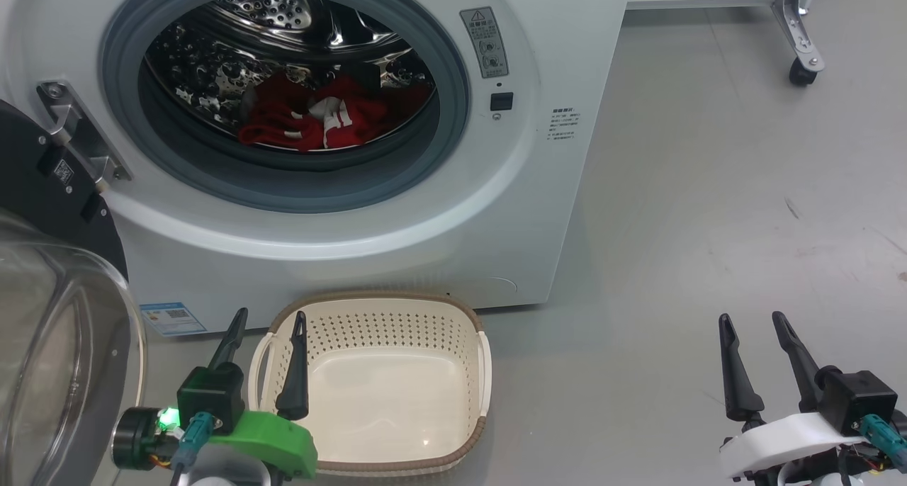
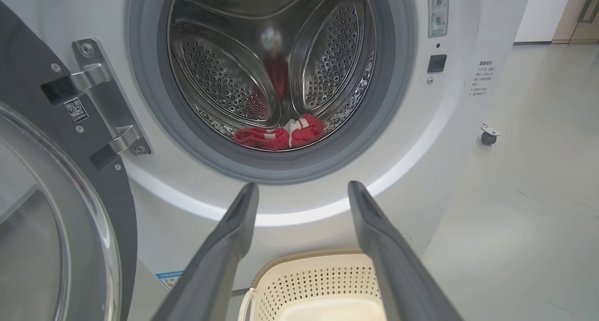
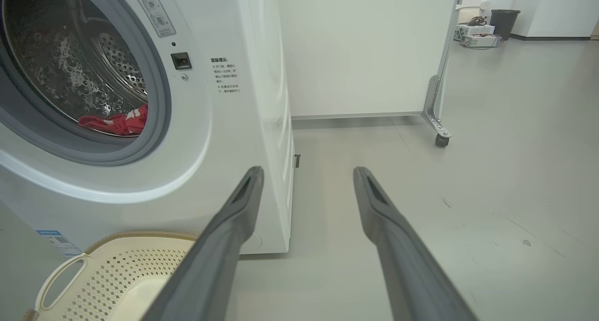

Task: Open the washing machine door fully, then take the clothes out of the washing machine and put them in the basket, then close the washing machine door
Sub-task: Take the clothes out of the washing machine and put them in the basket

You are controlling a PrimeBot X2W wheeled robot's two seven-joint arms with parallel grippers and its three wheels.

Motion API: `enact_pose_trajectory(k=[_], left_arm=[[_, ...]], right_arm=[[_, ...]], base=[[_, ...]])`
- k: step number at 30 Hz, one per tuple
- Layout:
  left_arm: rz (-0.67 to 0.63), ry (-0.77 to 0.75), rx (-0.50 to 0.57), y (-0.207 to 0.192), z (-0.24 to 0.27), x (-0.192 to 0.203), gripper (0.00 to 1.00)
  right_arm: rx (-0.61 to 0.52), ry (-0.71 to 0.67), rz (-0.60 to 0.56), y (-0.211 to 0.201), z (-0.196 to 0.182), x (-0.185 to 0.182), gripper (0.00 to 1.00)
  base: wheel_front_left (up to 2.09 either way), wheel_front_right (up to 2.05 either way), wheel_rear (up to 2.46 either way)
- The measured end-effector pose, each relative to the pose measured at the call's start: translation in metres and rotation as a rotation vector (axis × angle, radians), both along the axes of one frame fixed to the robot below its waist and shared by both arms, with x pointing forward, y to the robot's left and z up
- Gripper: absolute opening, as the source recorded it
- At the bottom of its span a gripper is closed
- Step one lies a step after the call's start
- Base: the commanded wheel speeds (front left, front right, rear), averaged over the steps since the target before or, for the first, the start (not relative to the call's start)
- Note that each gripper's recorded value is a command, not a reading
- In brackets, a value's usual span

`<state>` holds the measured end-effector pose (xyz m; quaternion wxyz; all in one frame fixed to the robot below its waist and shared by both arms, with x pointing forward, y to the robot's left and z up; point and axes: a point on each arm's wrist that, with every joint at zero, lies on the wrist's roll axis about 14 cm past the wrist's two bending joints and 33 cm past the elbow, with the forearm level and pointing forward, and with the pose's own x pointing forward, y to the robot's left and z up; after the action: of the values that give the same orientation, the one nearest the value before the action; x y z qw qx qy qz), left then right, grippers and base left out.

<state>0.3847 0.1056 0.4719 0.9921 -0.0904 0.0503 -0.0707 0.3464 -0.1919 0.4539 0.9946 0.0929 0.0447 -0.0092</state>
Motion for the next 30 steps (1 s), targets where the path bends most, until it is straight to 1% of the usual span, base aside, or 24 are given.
enact_pose_trajectory(k=[11, 17, 24, 30], left_arm=[[-0.013, 0.027, 0.002, -0.005, -0.008, 0.002, 1.0], [-0.05, 0.045, 0.0, -0.016, -0.012, 0.007, 1.0], [-0.11, 0.083, -0.001, -0.032, -0.021, 0.027, 1.0], [-0.17, 0.174, -0.012, -0.048, -0.042, 0.044, 1.0]], right_arm=[[0.002, 0.017, 0.003, 0.0, -0.005, -0.001, 1.0], [0.004, 0.031, 0.0, 0.0, -0.01, -0.002, 1.0], [0.008, 0.053, -0.002, -0.001, -0.017, 0.001, 1.0], [0.007, 0.058, -0.01, -0.004, -0.019, 0.01, 1.0]], base=[[0.0, 0.0, 0.0], [0.0, 0.0, 0.0], [0.0, 0.0, 0.0], [0.0, 0.0, 0.0]])
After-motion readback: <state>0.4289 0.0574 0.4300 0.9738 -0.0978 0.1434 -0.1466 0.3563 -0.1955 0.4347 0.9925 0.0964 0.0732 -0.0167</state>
